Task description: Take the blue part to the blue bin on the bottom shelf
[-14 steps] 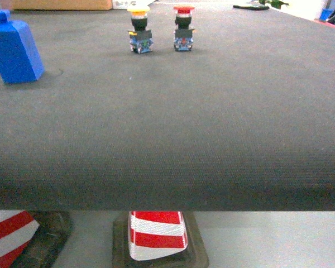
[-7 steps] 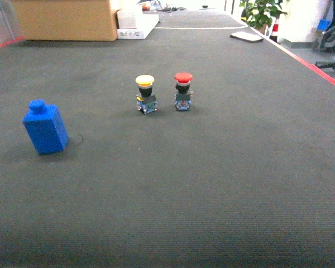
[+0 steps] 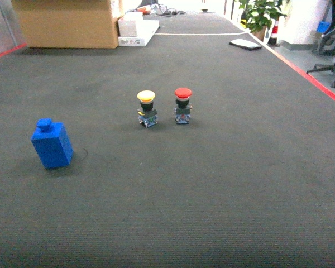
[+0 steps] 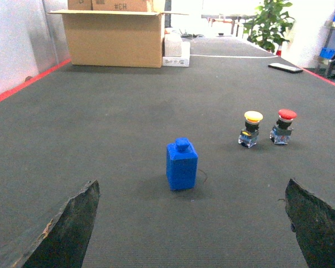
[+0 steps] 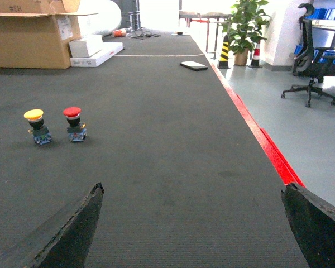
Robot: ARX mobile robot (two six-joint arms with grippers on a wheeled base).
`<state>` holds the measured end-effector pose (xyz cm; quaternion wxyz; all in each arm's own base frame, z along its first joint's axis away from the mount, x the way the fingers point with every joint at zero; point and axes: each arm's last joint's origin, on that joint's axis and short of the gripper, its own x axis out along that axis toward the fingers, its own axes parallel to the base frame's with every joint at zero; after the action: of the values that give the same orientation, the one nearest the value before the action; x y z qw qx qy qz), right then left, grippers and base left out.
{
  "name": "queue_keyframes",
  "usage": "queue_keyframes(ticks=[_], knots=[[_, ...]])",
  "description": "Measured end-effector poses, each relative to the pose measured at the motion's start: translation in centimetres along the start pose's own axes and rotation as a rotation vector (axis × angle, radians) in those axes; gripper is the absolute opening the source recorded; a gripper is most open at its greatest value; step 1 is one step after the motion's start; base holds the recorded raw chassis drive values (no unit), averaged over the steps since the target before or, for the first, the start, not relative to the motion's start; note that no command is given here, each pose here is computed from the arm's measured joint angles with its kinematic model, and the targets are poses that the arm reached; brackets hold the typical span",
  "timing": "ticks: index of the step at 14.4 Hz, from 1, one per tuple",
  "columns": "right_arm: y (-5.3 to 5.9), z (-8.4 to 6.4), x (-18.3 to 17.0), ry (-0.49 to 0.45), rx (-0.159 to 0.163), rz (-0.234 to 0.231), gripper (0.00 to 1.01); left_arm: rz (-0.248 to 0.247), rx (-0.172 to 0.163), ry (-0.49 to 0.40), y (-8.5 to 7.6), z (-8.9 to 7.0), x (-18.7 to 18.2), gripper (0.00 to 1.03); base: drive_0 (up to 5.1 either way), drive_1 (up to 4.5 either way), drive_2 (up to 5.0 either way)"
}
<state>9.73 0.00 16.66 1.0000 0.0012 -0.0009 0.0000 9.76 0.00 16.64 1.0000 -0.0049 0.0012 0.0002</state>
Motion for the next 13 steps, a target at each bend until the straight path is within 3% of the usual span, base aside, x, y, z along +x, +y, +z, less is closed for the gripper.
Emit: queue_keyframes(ticks=[10, 11, 12, 13], knots=[[0.00, 0.00, 0.00, 0.000, 0.000, 0.000, 0.98, 0.000, 0.000, 0.000, 0.00, 0.00, 0.00, 0.98, 0.0, 0.00, 0.0], [0.00, 0.00, 0.00, 0.000, 0.000, 0.000, 0.98, 0.058, -0.007, 0.058, -0.01, -0.21, -0.01, 0.98, 0.0, 0.00, 0.0], [0.00, 0.00, 0.00, 0.000, 0.001, -0.002, 0.98, 0.183, 0.015, 0.201, -0.58, -0.30, 0.22, 0.98, 0.0, 0.00, 0.0], [0.00, 0.01, 0.00, -0.001, 0.000, 0.000, 0.98, 0.280, 0.046, 0.227, -0.84, -0.50, 0.60, 0.98, 0.0, 0.00, 0.0]])
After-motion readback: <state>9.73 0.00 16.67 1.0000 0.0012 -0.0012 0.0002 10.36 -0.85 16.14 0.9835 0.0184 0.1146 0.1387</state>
